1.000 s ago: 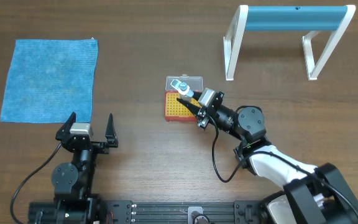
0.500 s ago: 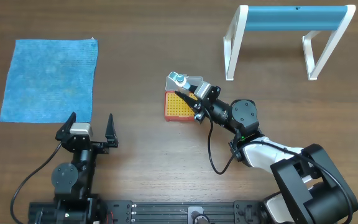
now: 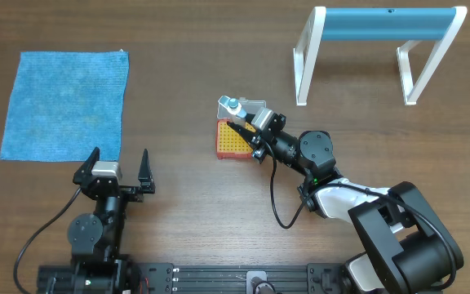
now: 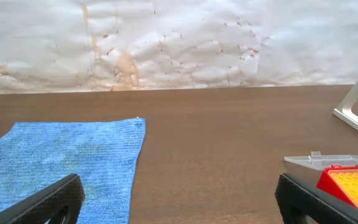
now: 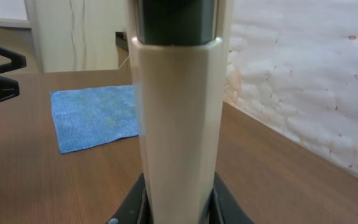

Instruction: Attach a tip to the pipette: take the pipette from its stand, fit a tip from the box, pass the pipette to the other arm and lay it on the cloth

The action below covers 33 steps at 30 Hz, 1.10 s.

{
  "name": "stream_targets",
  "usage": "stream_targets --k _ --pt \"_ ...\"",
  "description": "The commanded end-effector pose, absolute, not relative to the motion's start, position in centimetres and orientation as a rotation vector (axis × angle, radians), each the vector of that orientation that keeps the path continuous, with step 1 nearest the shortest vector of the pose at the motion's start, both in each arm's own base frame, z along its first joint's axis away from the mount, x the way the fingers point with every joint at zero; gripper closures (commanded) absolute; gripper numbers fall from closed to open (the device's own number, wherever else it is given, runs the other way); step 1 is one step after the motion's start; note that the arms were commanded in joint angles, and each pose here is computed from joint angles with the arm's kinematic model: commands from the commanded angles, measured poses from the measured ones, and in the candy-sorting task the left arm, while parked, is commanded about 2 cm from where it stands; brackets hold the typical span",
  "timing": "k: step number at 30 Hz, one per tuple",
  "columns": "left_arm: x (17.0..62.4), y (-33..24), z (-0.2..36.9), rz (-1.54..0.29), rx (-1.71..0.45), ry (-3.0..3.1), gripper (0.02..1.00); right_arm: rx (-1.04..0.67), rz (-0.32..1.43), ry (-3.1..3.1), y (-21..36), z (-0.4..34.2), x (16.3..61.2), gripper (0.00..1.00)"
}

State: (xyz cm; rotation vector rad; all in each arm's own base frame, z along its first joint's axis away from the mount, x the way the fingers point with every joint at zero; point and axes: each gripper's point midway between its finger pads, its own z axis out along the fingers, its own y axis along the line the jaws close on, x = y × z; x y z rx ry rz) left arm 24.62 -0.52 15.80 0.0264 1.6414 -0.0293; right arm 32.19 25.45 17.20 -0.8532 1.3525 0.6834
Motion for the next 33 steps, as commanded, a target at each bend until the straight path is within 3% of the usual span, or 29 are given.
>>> stream_targets --k 1,33 --pt "24.60 -0.89 15.57 -0.036 0.052 1.649 0.020 -0.811 0.662 1.350 25.45 17.93 33.14 0.923" --pt "24.60 -0.89 15.57 -0.036 0.051 1.649 0.020 -0.824 0.638 1.347 25.85 17.77 33.08 0.923"
